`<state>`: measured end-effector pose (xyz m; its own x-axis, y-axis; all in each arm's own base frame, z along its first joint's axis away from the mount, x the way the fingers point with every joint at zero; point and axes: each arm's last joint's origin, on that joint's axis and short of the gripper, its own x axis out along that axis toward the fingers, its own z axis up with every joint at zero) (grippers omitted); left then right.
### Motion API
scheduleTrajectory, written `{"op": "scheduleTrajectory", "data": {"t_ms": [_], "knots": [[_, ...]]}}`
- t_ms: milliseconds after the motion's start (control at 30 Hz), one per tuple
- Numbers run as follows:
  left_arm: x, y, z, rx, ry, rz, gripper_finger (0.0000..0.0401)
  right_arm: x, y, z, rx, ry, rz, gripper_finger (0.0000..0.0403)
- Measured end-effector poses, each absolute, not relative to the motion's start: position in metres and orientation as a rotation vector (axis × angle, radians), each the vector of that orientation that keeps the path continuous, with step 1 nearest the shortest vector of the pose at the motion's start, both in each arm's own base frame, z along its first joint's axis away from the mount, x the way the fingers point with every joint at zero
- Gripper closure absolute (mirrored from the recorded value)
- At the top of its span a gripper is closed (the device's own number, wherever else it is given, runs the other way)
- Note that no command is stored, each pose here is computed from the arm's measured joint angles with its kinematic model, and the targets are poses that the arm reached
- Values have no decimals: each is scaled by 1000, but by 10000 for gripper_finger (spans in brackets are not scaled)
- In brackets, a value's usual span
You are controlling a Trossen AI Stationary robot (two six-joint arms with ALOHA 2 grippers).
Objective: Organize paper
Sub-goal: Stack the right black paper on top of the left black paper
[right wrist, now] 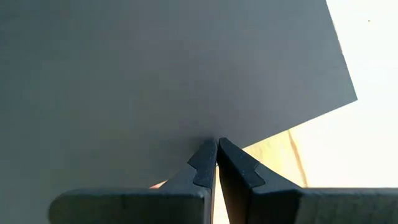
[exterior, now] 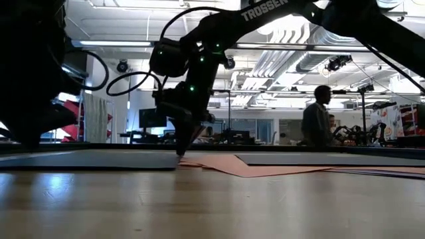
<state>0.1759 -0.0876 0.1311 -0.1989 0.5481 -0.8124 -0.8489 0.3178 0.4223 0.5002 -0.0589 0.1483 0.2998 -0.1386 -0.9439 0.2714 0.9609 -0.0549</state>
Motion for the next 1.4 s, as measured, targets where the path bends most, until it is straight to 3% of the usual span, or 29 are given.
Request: {"op": "scheduleTrajectory", "data": {"t_ms": [133, 233, 367, 500, 567, 933, 1400], "knots": [[175, -93, 139, -300, 1245, 1308, 401, 499, -56, 165, 73, 1207, -264, 401], [181, -107, 148, -276, 1262, 1204, 401, 499, -59, 174, 22, 1174, -265, 402], [192, -137, 160, -260, 1271, 948, 401, 501, -91, 179, 66, 1091, -275, 402], [200, -171, 161, -275, 1315, 562, 401, 503, -122, 170, 138, 1038, -310, 402], [201, -180, 159, -297, 1285, 478, 401, 504, -129, 168, 164, 1005, -330, 402], [180, -163, 128, -292, 1289, 620, 401, 508, -136, 131, 152, 1063, -389, 403], [178, -162, 129, -284, 1317, 631, 401, 506, -124, 128, 148, 1125, -328, 403]]}}
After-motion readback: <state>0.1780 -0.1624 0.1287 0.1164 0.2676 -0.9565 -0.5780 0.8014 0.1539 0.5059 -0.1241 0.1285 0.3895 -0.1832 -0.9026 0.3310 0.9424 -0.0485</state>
